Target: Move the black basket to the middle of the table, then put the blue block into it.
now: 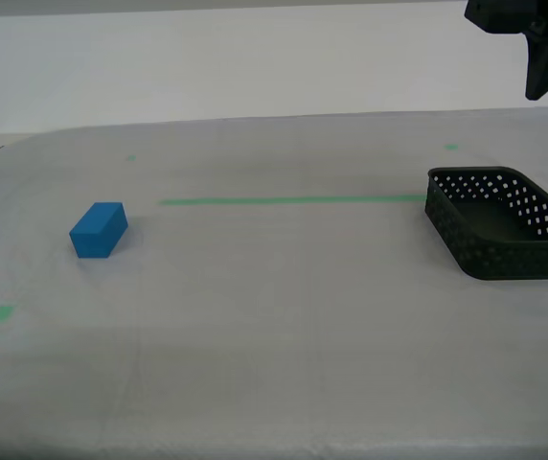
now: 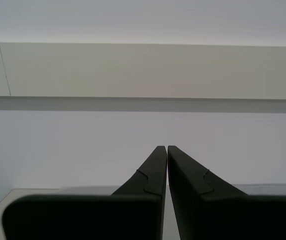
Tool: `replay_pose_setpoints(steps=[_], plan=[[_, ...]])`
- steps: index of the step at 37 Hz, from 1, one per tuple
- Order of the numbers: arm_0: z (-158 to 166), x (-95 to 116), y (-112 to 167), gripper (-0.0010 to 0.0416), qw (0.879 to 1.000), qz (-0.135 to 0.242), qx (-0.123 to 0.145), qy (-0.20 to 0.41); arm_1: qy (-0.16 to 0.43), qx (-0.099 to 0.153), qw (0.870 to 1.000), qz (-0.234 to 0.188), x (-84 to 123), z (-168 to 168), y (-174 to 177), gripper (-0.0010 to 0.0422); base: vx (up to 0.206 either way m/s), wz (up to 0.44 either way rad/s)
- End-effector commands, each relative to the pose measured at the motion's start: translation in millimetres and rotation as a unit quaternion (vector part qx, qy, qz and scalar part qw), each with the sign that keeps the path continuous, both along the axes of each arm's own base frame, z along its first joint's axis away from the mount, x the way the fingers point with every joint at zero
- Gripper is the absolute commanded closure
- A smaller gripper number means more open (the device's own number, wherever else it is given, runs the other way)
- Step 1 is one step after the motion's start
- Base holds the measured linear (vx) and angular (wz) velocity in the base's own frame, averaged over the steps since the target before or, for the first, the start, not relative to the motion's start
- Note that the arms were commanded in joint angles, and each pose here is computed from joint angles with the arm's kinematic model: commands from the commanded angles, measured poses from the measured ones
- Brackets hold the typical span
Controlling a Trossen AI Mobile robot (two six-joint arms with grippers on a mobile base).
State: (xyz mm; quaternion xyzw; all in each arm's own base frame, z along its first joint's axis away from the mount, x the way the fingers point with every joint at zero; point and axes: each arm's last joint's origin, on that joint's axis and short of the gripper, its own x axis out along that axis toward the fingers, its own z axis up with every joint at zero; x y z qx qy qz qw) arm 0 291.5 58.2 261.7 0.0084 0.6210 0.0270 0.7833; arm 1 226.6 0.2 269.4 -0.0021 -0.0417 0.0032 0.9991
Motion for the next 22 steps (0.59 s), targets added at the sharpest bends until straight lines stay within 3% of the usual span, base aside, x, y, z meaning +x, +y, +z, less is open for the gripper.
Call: replay_pose_setpoints(steps=[1,9,22], plan=[[0.1,0.0,0.5,0.0404,1.0,-0.003,-0.002,-0.001,-0.003,0.001,1.0,0.0,-0.1,0.7,0.0,0.0412,0.0,0.0],[0.1,-0.4,1.8,0.0382,1.0,-0.002,-0.001,0.0,-0.003,0.001,1.0,0.0,-0.1,0.7,-0.1,0.0412,0.0,0.0],[0.1,-0.2,2.8,0.0227,1.0,-0.001,-0.002,-0.001,-0.003,0.001,1.0,0.0,-0.1,0.7,-0.1,0.0412,0.0,0.0]])
